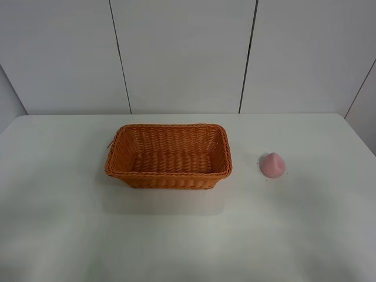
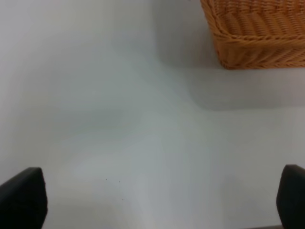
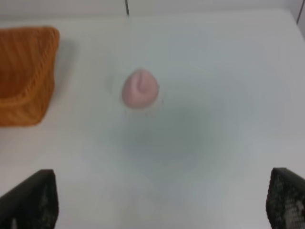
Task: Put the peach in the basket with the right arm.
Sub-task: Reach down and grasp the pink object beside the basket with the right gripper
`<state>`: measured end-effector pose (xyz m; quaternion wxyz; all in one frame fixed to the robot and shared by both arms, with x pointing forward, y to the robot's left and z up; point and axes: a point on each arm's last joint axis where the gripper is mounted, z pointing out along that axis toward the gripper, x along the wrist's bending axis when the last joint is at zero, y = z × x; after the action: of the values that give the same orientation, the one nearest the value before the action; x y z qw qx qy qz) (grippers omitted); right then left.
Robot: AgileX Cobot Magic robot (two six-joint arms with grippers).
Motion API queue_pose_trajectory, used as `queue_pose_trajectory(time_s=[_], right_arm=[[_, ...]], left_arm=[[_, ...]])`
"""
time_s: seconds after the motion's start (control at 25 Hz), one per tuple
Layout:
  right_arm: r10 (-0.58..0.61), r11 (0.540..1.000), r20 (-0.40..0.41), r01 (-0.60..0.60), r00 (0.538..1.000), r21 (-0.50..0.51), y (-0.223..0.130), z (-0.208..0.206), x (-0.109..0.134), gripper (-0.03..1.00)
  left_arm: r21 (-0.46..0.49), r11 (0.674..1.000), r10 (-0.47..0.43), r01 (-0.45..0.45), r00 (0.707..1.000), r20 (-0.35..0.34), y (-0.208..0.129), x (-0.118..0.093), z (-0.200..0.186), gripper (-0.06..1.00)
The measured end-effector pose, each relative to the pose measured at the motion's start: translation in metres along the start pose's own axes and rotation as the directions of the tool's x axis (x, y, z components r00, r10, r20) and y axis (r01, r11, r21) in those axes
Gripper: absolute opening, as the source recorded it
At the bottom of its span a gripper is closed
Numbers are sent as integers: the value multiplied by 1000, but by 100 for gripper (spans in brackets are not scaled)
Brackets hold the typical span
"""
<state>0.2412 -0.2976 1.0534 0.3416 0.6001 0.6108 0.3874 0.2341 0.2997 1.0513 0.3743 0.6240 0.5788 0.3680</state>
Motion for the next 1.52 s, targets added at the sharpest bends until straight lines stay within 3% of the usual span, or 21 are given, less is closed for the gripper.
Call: queue_pose_trajectory(time_s=[0.2,0.36,0.6,0.8,1.16,1.52], right_arm=[[3,987,9,-4,1000,162,33,21,1,67],[3,949,18,-9,1000,314,73,54,3,67],[2,854,28,-16,1000,520,121,133,5,67],[0,758,36,-23,999,652,141,218,5,67],[-8,627,40,-26,999,779,138,347,4,67],[-42,544,-6,28,999,838,103,399,21,67]], left_arm=[[0,1000,0,0,1000,0,0,0,0,99],[0,1000,0,0,1000,0,0,0,0,99],[0,1000,0,0,1000,0,0,0,0,99],[0,1000,0,0,1000,0,0,0,0,99],[0,1000,0,0,1000,0,0,0,0,99],[0,1000,0,0,1000,0,0,0,0,99]])
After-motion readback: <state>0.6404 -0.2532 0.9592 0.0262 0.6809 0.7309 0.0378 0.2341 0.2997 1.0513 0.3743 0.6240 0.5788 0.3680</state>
